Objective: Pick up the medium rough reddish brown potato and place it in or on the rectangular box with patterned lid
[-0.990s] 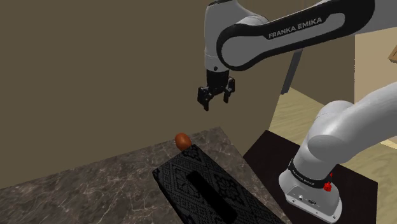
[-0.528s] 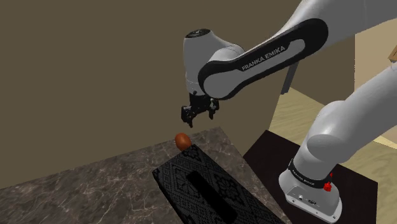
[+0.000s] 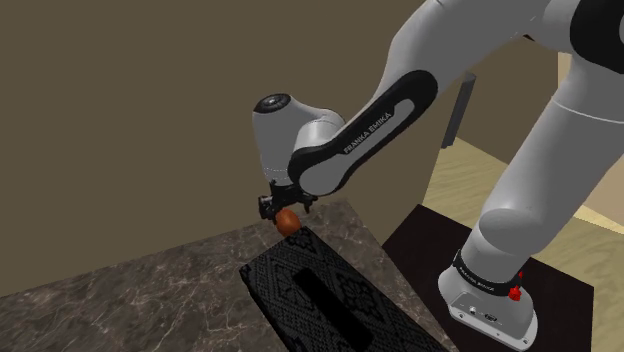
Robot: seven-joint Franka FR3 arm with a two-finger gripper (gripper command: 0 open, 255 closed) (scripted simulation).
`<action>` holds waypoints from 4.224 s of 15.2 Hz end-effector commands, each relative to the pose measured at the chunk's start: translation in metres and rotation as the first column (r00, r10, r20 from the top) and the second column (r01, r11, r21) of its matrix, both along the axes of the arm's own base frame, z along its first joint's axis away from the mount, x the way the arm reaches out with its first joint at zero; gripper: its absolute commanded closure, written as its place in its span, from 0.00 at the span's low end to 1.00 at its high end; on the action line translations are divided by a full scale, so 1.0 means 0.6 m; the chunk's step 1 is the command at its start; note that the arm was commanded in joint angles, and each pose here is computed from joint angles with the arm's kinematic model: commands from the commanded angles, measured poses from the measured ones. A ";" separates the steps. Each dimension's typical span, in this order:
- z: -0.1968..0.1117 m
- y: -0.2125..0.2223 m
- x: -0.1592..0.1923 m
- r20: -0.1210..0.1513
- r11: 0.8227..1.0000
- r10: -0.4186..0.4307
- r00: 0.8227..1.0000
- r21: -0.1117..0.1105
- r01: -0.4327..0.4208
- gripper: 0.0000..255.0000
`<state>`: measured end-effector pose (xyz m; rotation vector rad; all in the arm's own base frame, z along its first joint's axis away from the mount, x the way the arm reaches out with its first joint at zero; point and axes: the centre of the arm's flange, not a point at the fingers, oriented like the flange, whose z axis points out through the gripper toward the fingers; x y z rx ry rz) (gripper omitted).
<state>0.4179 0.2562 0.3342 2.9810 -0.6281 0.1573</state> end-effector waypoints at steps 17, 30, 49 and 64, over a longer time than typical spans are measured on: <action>-0.080 0.002 0.010 0.004 1.000 -0.007 1.000 0.000 0.007 1.00; -0.036 0.002 0.010 0.004 1.000 -0.007 1.000 0.000 0.007 1.00; 0.131 0.002 0.010 0.004 1.000 -0.007 1.000 0.000 0.007 1.00; 0.214 0.056 -0.110 0.004 1.000 -0.007 1.000 0.000 0.007 1.00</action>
